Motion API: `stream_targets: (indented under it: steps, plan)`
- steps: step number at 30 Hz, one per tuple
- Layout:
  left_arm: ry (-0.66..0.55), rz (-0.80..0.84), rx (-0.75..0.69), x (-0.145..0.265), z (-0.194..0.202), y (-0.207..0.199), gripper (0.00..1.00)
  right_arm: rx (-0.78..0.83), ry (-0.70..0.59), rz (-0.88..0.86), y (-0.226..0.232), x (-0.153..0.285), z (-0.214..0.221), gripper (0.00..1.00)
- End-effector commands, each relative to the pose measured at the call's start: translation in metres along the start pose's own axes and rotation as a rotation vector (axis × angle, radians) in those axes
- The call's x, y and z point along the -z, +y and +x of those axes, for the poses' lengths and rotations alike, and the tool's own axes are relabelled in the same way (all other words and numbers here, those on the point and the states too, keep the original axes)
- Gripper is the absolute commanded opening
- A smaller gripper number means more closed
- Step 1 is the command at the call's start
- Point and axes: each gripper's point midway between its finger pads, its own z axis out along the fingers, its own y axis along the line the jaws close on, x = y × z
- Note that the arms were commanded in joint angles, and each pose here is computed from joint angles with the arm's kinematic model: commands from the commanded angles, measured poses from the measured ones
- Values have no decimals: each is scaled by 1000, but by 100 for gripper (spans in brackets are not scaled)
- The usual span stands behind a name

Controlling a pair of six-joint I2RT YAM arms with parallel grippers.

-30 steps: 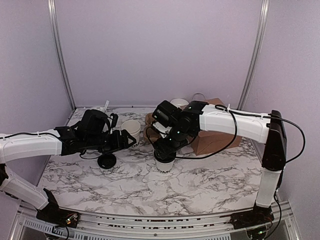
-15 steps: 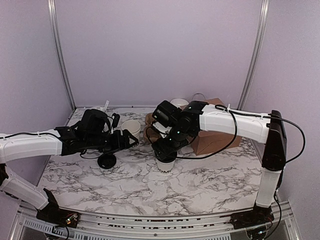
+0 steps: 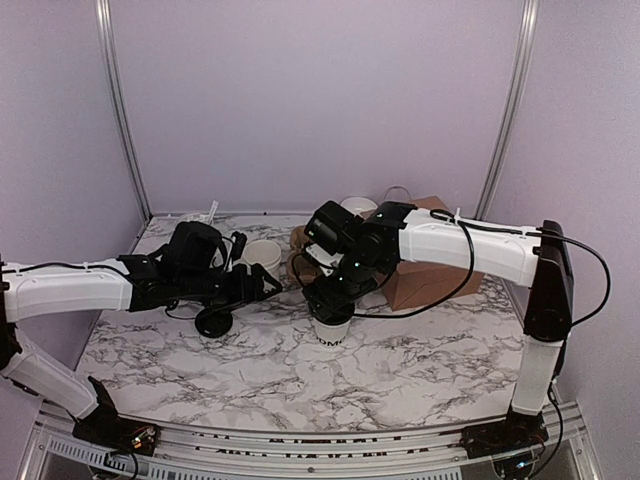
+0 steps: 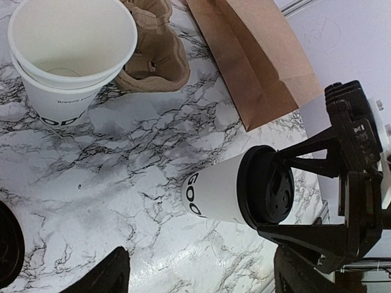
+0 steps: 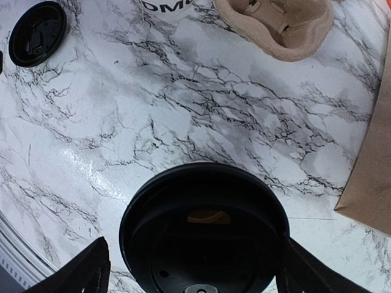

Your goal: Pack the takeout coffee

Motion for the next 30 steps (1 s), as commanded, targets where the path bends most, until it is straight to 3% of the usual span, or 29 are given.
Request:
stream_targets:
  steps: [1, 20, 30]
  plan:
    - [8, 30, -20, -7, 0, -10, 82, -27, -57, -9, -3, 17, -11, 91]
    - [21, 25, -52, -12, 3, -18, 82, -48, -108, -29, -2, 24, -16, 93]
    - [50, 14, -92, -28, 8, -31, 82, -154, -218, -50, -30, 52, -16, 92]
